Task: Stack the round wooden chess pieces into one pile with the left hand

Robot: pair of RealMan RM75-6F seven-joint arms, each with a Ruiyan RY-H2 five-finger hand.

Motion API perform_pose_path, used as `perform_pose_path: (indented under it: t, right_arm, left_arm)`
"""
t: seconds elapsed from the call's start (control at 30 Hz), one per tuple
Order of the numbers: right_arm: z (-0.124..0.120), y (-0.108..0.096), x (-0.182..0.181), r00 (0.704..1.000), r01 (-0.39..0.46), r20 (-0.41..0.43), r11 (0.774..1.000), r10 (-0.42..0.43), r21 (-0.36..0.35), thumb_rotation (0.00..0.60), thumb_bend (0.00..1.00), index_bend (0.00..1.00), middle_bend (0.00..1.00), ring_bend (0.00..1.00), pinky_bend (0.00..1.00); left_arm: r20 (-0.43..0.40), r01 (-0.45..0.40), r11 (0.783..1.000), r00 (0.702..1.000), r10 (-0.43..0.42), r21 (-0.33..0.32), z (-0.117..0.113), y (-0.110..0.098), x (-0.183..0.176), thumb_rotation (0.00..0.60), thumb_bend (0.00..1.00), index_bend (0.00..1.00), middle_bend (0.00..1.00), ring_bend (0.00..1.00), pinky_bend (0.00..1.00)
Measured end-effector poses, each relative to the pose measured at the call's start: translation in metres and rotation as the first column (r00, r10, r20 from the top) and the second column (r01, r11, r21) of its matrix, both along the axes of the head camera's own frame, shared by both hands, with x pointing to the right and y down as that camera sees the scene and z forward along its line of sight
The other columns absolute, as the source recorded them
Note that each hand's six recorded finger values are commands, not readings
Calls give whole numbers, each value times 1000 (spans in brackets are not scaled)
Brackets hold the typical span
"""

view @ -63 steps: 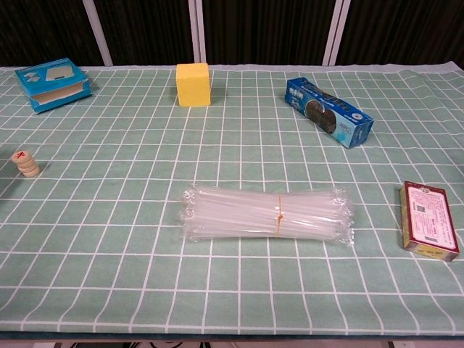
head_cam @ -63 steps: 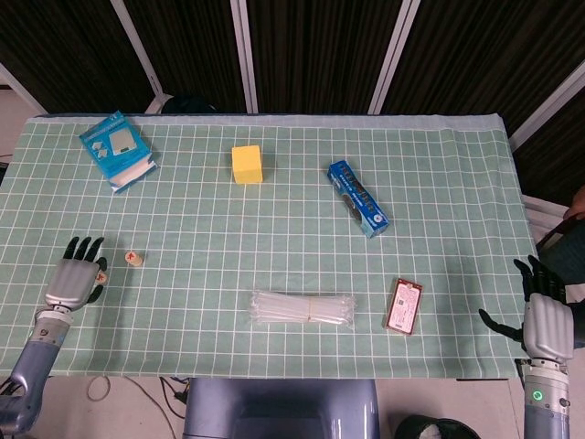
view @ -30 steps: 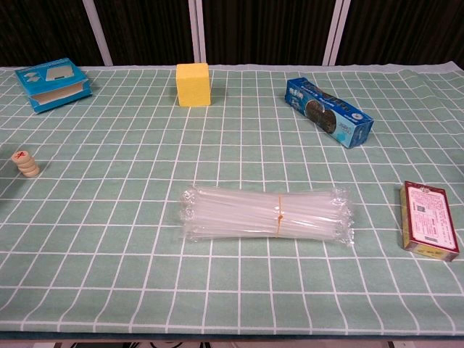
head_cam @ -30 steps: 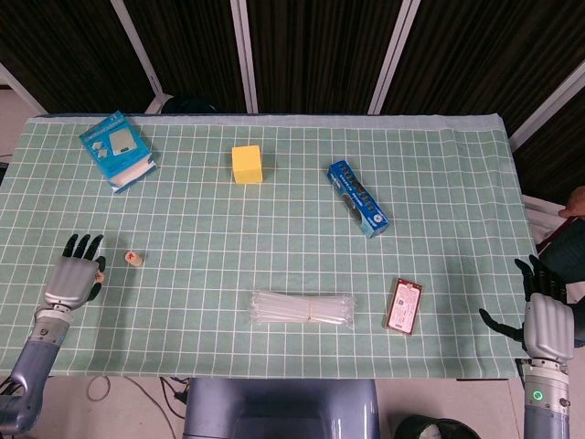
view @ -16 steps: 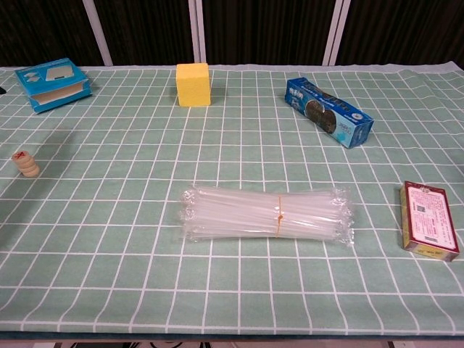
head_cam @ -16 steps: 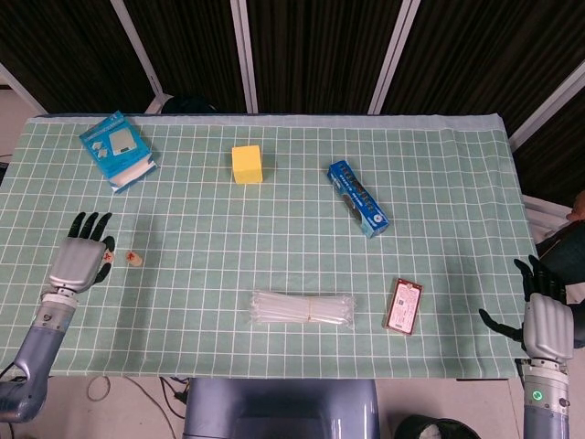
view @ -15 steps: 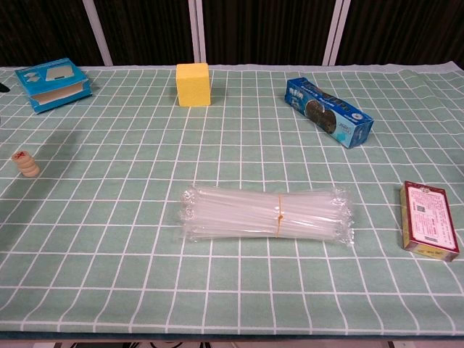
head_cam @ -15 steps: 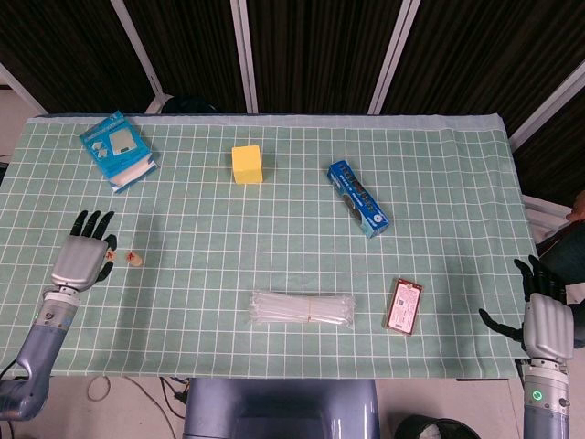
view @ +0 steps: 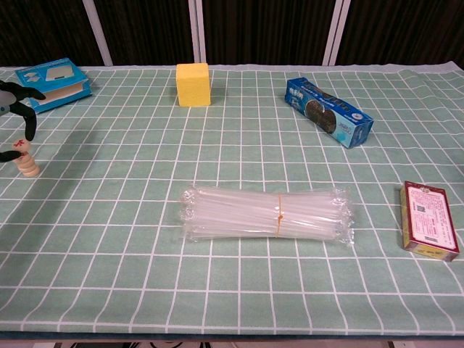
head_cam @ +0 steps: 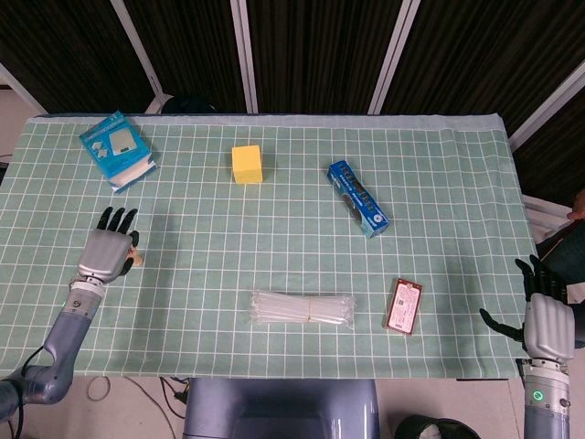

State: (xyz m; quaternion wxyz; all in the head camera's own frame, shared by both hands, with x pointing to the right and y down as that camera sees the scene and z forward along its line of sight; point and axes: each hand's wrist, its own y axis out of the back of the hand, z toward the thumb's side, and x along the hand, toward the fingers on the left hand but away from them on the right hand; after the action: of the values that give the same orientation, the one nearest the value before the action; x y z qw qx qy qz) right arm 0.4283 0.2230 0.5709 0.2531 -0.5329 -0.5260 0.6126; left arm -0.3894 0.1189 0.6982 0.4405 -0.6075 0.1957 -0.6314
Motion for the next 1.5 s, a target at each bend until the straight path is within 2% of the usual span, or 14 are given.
perform_pose_path:
  t: [1.5]
  right_arm:
    - [1, 0, 1, 1000, -4, -2, 1000, 4, -4, 600, 266, 118, 50, 0, 0]
  left_arm:
    - [20, -13, 1000, 1000, 14, -4, 3, 7, -4, 600, 305, 449, 51, 0, 0]
